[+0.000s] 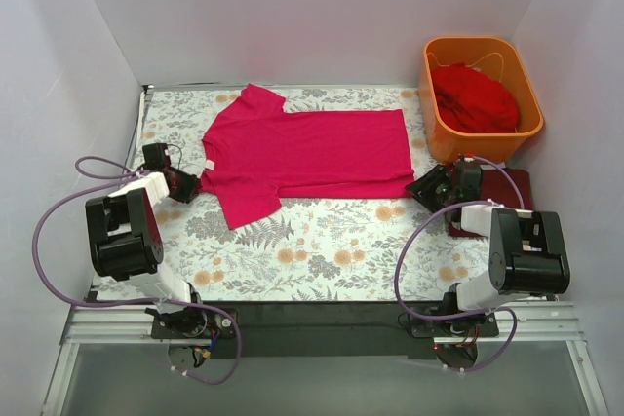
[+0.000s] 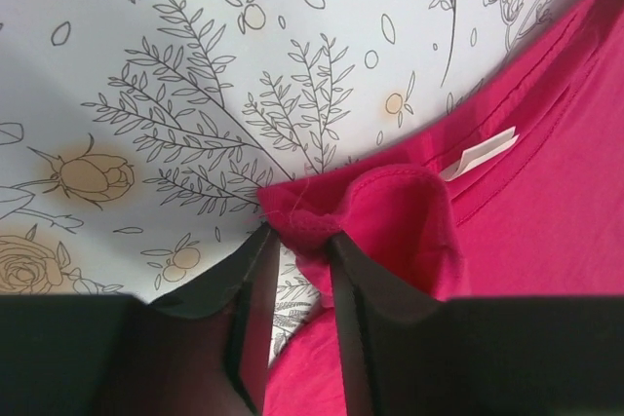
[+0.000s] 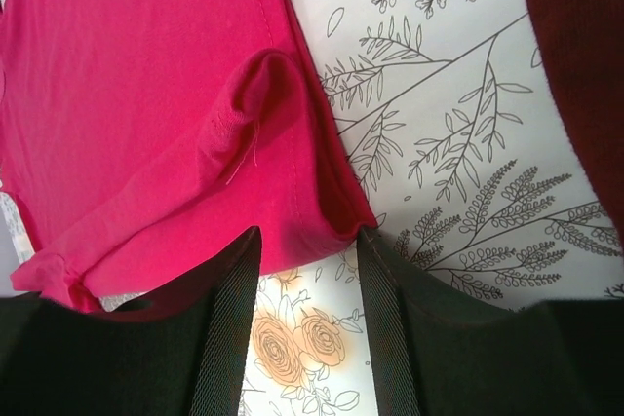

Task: Fold and stack the t-shirts
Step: Fold the tshirt

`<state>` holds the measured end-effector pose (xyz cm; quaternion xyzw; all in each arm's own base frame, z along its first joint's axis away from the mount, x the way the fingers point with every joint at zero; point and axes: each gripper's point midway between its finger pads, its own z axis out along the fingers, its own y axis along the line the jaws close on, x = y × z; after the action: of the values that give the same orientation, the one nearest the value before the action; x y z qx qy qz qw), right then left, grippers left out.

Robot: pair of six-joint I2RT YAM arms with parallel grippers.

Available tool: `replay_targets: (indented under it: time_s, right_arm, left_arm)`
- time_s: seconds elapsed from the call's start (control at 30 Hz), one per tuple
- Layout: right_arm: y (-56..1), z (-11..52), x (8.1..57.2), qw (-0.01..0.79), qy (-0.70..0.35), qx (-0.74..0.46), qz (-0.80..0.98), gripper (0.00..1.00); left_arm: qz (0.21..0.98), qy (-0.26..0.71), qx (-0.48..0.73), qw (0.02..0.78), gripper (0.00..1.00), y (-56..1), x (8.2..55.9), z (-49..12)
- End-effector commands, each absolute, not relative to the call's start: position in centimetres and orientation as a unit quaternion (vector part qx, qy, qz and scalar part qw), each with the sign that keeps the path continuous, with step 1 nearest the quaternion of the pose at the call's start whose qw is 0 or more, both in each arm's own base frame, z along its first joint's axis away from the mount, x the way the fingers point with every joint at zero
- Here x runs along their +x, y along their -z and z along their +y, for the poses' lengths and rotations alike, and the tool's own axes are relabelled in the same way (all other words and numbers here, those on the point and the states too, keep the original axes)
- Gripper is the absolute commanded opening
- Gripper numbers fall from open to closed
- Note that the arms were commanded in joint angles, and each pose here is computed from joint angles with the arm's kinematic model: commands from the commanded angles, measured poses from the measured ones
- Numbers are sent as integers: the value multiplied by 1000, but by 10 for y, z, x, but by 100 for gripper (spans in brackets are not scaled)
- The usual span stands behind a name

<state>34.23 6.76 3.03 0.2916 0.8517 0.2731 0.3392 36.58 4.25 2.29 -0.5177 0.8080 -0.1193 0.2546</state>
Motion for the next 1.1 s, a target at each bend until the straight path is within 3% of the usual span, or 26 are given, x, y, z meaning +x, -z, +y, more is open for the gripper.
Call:
replay_targets:
  time_s: [0.0,0.13,0.23,0.27,0.37,0.6,0.83,1.0,1.07]
  right_arm:
    - [-2,55,330,313,-230,317,866,51]
    - [4,51,328,309,-221,321,868,43]
    - [6,48,329,310,-216,319,869,30]
    - [7,47,328,309,-216,320,869,20]
    - [6,45,327,309,-218,318,869,1]
    - [-1,29,320,317,-195,309,875,1]
    - [-11,22,310,300,-167,269,900,1]
    - [-4,29,305,275,-178,255,910,1]
    - [-2,31,302,268,-182,252,912,8]
  left_arm:
    - [813,103,-508,266,21,-26,371,51]
    - [820,79,-496,276,11,-28,373,61]
    - [825,62,-487,280,6,-30,373,67]
    - [826,57,-485,281,6,-31,373,68]
    - [827,34,-481,289,4,-39,372,77]
    - [827,-15,-482,288,1,-55,355,90]
    - [834,-31,-500,232,9,-29,306,78]
    - [839,-18,-508,194,19,-15,296,67]
    - [839,-19,-509,191,24,-15,292,66]
